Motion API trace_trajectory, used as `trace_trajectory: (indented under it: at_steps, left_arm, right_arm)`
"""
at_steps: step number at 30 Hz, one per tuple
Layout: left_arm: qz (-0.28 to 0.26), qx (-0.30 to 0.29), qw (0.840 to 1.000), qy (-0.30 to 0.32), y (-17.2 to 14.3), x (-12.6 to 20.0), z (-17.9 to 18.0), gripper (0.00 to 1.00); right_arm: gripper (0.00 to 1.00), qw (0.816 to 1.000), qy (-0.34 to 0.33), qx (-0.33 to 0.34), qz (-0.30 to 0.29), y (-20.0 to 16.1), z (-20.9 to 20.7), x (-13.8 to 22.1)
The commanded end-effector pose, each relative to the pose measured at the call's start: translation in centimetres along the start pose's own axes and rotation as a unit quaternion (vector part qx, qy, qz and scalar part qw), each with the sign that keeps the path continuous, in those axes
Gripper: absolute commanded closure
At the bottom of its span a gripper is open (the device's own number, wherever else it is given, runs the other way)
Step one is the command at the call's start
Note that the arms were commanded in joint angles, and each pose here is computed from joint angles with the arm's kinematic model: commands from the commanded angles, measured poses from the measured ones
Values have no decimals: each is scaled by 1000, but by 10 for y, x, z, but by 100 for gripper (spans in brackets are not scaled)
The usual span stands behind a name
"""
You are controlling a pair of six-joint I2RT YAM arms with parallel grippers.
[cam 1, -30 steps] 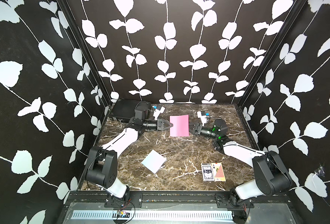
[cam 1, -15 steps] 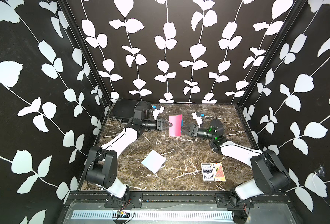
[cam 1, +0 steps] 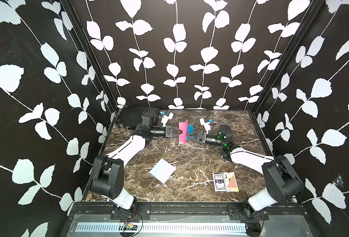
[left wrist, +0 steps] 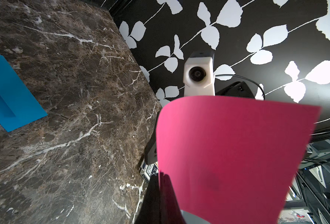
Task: Fold the square paper along the opposite sides
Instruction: Fold the paper.
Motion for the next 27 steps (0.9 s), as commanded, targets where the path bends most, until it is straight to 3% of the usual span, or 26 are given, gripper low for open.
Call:
trace_trajectory:
  at_steps: [1,27]
  left_arm:
    - [-3,-19,1000,-6,1,7,-12,100]
    - [-2,-21,1000,0,0,7,-11,100]
  right_arm:
    - [23,999,31,31,0,9,20,-7]
    - [20,998,50,26,23,1,22,-27]
Point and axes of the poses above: each gripper's point midway between its finger pads, its own x axis back along the fingers, its own z axis along the line the jaws close on, y = z × x, the point moved 4 cm from there along x, back along the fingers, and after that the axes turned 7 degrees about -x, right-handed, at the moved point
